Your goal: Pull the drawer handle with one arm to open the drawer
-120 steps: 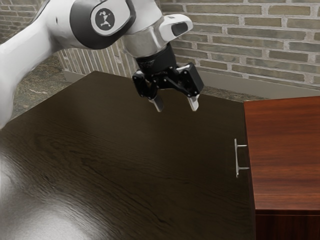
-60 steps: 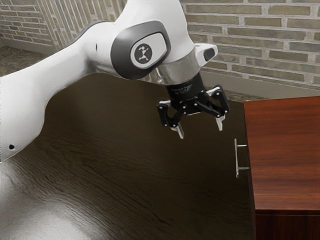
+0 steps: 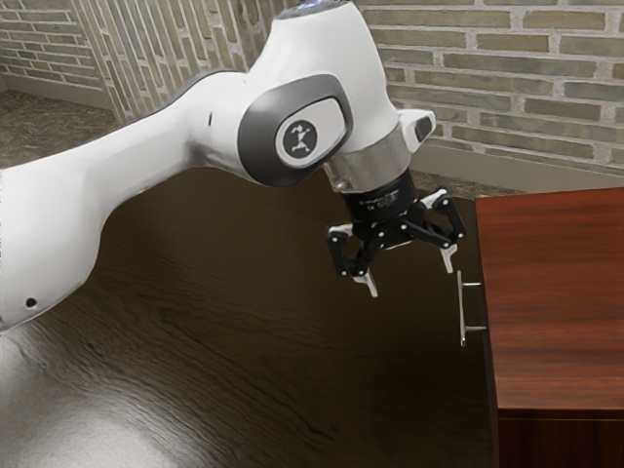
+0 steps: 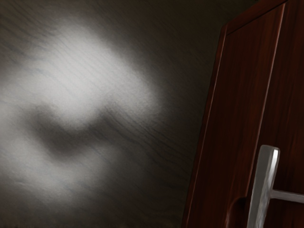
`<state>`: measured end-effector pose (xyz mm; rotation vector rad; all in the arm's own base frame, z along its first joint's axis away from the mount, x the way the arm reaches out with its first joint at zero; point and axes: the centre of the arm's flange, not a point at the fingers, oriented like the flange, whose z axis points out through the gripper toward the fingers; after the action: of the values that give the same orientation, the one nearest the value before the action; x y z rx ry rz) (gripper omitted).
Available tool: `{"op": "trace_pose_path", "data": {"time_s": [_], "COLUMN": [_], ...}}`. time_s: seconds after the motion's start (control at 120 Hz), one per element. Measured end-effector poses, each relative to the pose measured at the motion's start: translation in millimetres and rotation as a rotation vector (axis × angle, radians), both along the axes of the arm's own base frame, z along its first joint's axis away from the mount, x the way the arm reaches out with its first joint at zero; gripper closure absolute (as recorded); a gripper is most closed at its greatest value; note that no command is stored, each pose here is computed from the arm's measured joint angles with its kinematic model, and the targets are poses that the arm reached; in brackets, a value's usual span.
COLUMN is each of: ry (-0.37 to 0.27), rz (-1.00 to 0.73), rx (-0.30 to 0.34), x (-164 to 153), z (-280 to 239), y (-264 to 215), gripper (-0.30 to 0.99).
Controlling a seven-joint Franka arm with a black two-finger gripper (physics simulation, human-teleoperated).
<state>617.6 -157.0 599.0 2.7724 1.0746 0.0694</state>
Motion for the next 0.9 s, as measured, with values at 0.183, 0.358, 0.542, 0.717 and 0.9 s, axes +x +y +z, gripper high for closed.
{"op": "trace_pose_path", "data": {"time_s": [0.183,0.358,0.542,0.717,0.9], "ry": [-0.019,-0.066,-0.102,-0.122,-0.137], "rz": [0.021,0.034,0.038,0.037,0.032], "rx": [0.013,0.002,-0.014,-0.027,-0.036], "x": [-7,-14,-20,-20,-19], "z": [-9,-4,-6,-14,-21], "y": [-3,-5,-8,-11,-12], "gripper": [0.00,0.01,0.04,0.06,0.07]}}
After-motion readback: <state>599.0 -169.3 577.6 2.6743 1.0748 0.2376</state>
